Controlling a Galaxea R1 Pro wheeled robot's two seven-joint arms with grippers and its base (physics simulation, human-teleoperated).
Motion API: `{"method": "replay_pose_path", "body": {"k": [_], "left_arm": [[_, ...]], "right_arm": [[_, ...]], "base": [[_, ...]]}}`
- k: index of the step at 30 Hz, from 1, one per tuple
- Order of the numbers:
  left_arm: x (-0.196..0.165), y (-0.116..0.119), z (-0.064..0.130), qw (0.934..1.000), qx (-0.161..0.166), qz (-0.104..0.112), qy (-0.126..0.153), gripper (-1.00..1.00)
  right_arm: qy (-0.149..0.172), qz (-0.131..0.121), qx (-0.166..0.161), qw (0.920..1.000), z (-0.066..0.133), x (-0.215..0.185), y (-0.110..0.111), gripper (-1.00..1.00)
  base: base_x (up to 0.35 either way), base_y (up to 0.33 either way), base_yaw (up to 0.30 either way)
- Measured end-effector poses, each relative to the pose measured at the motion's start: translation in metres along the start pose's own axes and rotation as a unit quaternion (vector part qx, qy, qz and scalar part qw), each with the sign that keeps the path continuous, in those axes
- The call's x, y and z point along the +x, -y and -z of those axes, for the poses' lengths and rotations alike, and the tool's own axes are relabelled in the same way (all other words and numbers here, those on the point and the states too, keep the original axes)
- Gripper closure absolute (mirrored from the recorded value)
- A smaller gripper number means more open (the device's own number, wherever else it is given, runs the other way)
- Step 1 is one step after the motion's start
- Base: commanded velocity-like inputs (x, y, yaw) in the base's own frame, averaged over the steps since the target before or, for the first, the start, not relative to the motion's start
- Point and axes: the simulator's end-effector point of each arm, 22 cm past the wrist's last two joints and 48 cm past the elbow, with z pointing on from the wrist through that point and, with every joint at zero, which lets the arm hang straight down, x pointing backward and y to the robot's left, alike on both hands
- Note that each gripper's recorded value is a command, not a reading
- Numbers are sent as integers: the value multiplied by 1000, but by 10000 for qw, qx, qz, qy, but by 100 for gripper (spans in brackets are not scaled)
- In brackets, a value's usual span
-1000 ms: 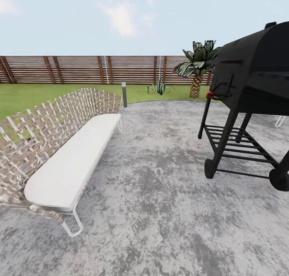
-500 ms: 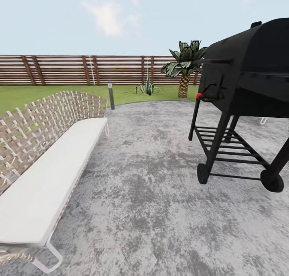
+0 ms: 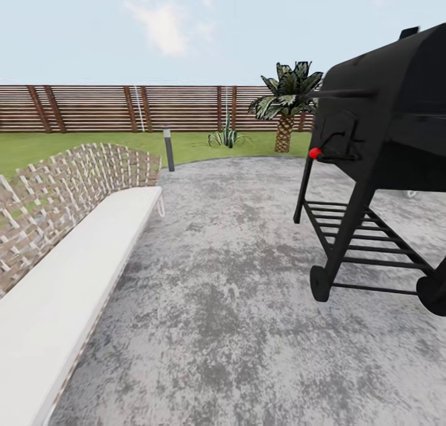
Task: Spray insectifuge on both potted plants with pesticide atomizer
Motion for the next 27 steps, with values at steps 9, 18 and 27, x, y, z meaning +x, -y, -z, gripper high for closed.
{"method": "replay_pose_path", "body": {"k": [9, 18, 27], "left_arm": [[0, 0, 0, 10000, 1, 0, -6, -100], [0, 0, 0, 10000, 4, 0, -2, -100], [0, 0, 0, 10000, 5, -4, -2, -100]], "right_arm": [[1, 2, 5, 10000, 0, 0, 1, -100], [1, 2, 7, 10000, 0, 0, 1, -100], [1, 2, 4, 10000, 0, 0, 0, -100]], "base": [[336, 0, 0], [336, 0, 0], [336, 0, 0]]}}
